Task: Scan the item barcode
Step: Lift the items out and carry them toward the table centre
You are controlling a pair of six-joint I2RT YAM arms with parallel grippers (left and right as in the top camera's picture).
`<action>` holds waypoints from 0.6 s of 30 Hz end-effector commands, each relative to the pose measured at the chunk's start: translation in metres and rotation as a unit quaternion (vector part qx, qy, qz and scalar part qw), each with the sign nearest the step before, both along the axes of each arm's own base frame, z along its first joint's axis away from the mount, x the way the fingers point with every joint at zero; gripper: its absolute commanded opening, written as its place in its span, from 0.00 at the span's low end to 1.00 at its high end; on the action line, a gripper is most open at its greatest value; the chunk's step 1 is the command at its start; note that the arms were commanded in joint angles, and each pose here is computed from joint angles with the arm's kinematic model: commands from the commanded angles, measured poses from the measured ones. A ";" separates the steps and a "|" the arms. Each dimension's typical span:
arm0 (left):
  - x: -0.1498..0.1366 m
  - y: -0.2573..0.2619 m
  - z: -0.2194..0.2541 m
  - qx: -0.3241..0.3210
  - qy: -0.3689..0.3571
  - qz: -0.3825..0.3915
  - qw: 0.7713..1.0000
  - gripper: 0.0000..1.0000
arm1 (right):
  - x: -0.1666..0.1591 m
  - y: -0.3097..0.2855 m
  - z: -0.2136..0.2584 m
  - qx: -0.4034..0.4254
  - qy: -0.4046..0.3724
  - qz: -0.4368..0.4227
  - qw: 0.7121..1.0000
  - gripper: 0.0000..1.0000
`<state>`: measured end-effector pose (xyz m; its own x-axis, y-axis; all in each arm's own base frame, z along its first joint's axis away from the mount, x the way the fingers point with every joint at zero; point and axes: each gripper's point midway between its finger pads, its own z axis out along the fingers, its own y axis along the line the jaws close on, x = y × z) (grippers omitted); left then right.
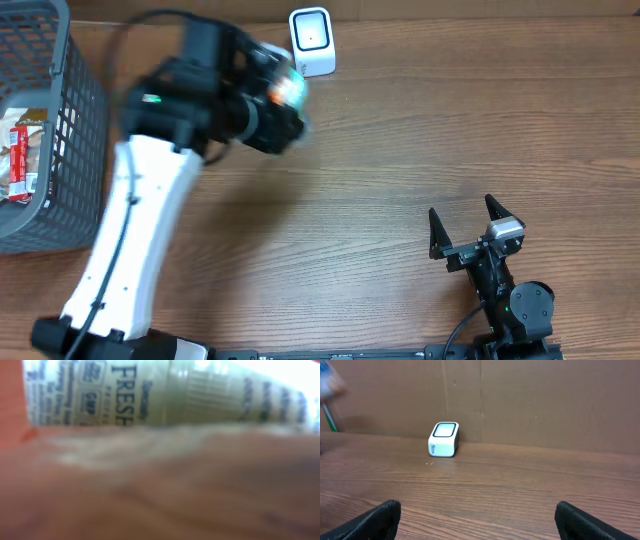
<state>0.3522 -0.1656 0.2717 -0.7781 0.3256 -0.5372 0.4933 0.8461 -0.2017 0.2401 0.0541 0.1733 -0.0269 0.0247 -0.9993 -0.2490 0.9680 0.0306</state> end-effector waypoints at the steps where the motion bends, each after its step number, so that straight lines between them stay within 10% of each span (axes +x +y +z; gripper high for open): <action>1: -0.019 -0.045 -0.029 -0.013 0.017 -0.046 0.999 0.58 | 0.000 0.000 -0.002 -0.002 -0.002 0.000 1.000 1.00; 18: -0.045 -0.173 -0.166 0.072 0.036 -0.164 0.983 0.58 | 0.000 0.000 -0.002 -0.002 -0.002 0.000 1.000 1.00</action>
